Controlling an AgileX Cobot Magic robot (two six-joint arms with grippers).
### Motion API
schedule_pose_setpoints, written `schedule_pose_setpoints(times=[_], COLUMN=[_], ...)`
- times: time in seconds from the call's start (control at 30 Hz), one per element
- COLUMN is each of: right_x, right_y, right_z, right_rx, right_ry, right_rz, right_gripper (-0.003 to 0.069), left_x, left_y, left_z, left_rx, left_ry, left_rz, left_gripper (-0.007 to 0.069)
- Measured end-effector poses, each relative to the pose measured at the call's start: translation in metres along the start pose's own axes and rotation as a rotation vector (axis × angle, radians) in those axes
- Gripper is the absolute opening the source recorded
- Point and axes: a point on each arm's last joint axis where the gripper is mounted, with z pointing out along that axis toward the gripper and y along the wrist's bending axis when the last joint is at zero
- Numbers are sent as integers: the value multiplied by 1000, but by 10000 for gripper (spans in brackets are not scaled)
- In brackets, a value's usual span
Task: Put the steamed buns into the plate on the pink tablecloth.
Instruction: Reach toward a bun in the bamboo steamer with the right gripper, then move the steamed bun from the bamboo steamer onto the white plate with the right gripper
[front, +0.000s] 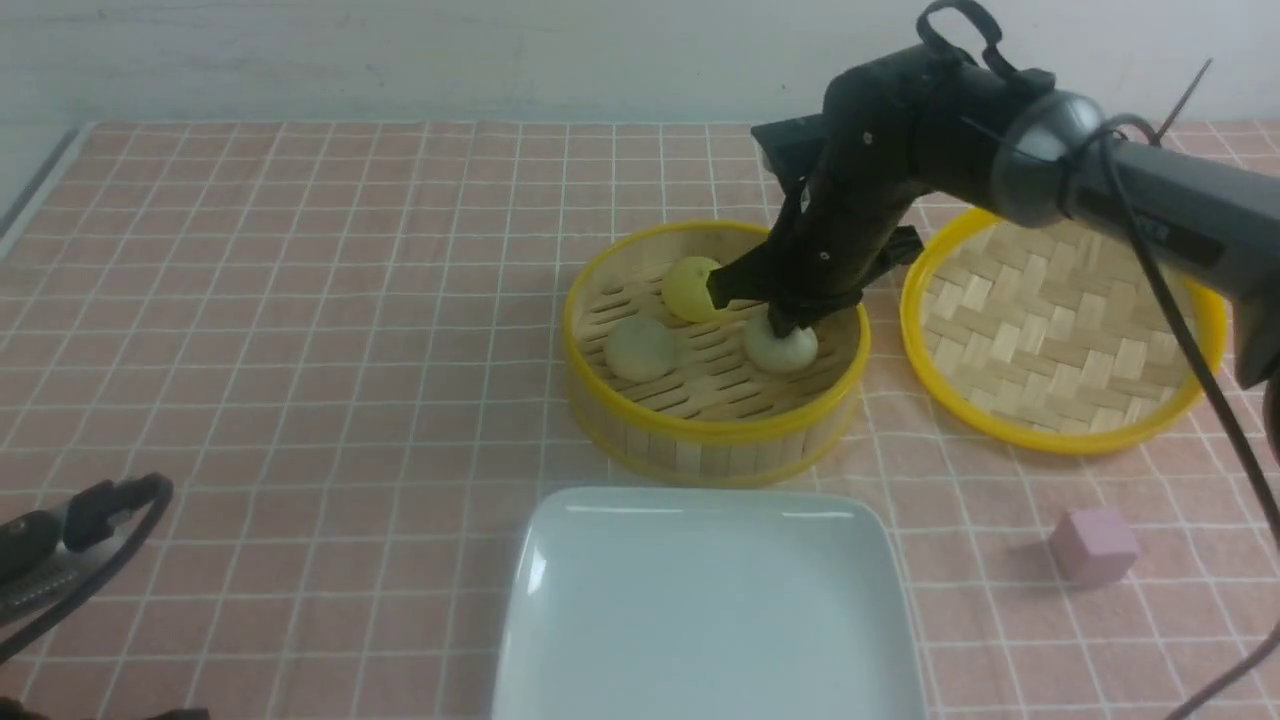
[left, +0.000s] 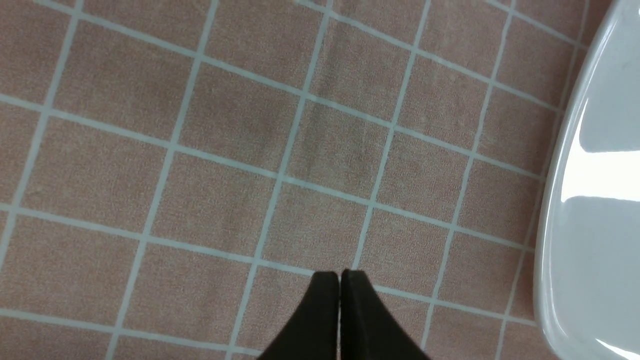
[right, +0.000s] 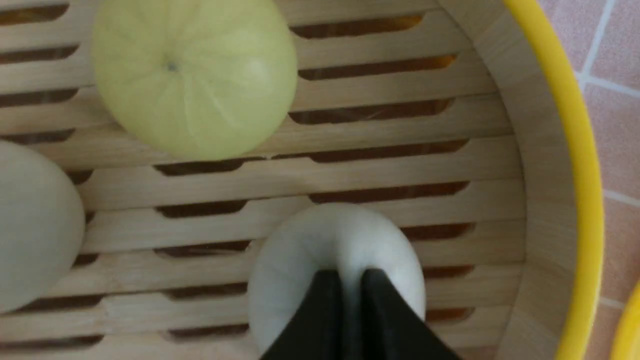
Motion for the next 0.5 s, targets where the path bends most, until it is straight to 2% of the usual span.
schedule_pose_setpoints(times=[0.23, 0.33, 0.4, 0.5], right_x=[11, 44, 73, 115], right_y=[3, 14, 25, 43], right_z=[-106, -157, -163, -143], right_rx=[-48, -97, -134, -183], right_ry=[-1, -22, -3, 29], right_rz=[-7, -20, -26, -15], right_gripper=[13, 13, 13, 15], left_x=[0, 0, 0, 0], left_y=[0, 0, 0, 0], left_z=[0, 0, 0, 0], left_rx=[0, 0, 0, 0], left_ry=[-1, -1, -1, -1], left_rz=[-3, -3, -3, -3], left_gripper=[34, 40, 41, 43])
